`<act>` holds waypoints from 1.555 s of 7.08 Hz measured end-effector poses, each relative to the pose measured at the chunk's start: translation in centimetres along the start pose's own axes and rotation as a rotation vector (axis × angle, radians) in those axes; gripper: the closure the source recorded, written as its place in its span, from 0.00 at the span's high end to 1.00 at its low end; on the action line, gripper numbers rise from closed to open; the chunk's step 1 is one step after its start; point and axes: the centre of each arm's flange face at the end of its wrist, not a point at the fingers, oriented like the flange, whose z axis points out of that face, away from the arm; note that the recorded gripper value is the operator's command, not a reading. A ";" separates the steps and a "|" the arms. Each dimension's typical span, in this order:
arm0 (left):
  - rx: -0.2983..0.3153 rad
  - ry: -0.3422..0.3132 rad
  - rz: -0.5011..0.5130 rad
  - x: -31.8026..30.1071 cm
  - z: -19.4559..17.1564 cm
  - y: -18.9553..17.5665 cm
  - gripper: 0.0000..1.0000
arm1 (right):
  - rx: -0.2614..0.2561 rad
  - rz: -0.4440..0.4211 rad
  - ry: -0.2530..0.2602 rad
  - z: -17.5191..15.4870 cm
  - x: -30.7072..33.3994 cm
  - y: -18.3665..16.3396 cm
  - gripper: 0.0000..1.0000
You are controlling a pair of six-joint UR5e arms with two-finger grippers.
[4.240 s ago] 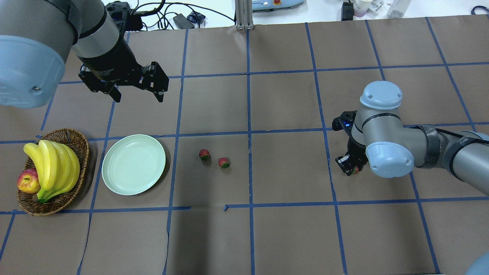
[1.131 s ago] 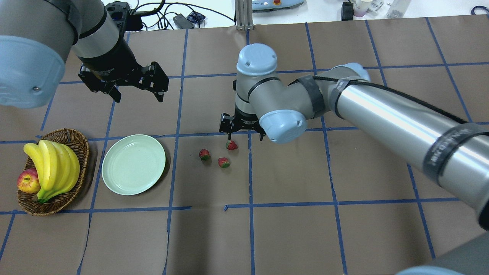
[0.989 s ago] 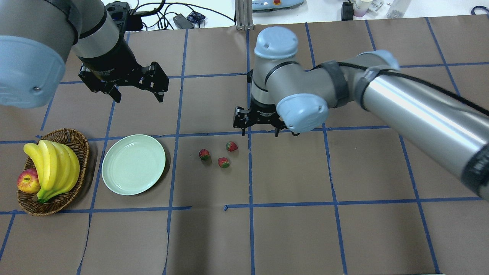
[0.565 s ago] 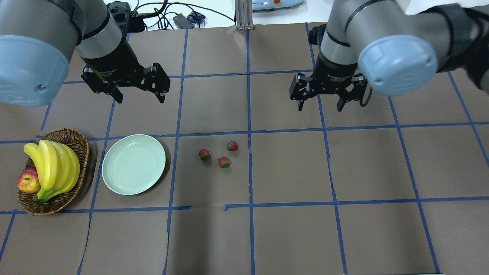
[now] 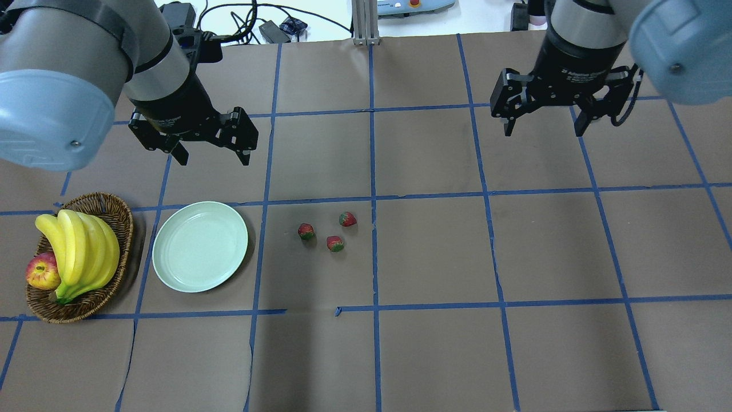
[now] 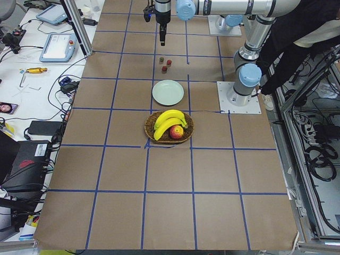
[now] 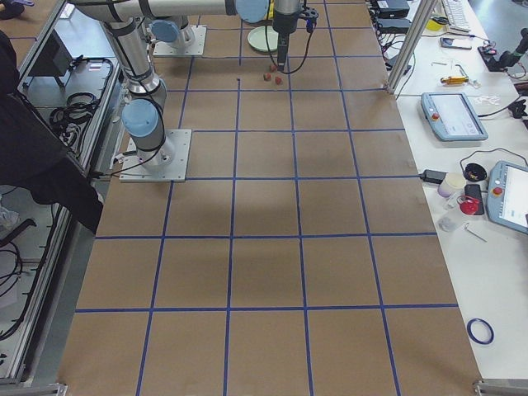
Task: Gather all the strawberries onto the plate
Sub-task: 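Move the left gripper over the strawberries beside the plate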
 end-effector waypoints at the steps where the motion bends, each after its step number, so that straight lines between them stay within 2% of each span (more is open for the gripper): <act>1: -0.002 0.002 0.000 0.1 0.2 0.0 1.00 | -0.010 0.004 0.004 -0.3 0.5 0.8 1.00; 3: -0.002 0.008 0.016 1.1 1.4 -0.7 1.00 | -0.010 -0.033 0.004 0.4 1.3 0.8 1.00; 4: -0.001 0.007 0.010 2.2 3.4 -1.0 1.00 | -0.010 -0.047 0.004 0.4 1.5 0.9 1.00; 6: 0.013 0.002 -0.089 3.9 9.6 -1.0 0.99 | -0.010 -0.053 0.001 0.5 1.6 0.9 1.00; 8: 0.014 0.004 -0.159 4.9 15.0 -1.3 0.94 | -0.012 -0.055 0.000 0.6 1.5 0.9 1.00; 9: -0.005 0.005 -0.155 5.1 17.3 -1.9 0.94 | -0.012 -0.055 -0.001 0.6 1.5 0.8 1.00; 11: -0.033 0.023 -0.084 6.0 22.0 -3.4 0.90 | -0.013 -0.053 -0.002 0.7 1.5 0.8 1.00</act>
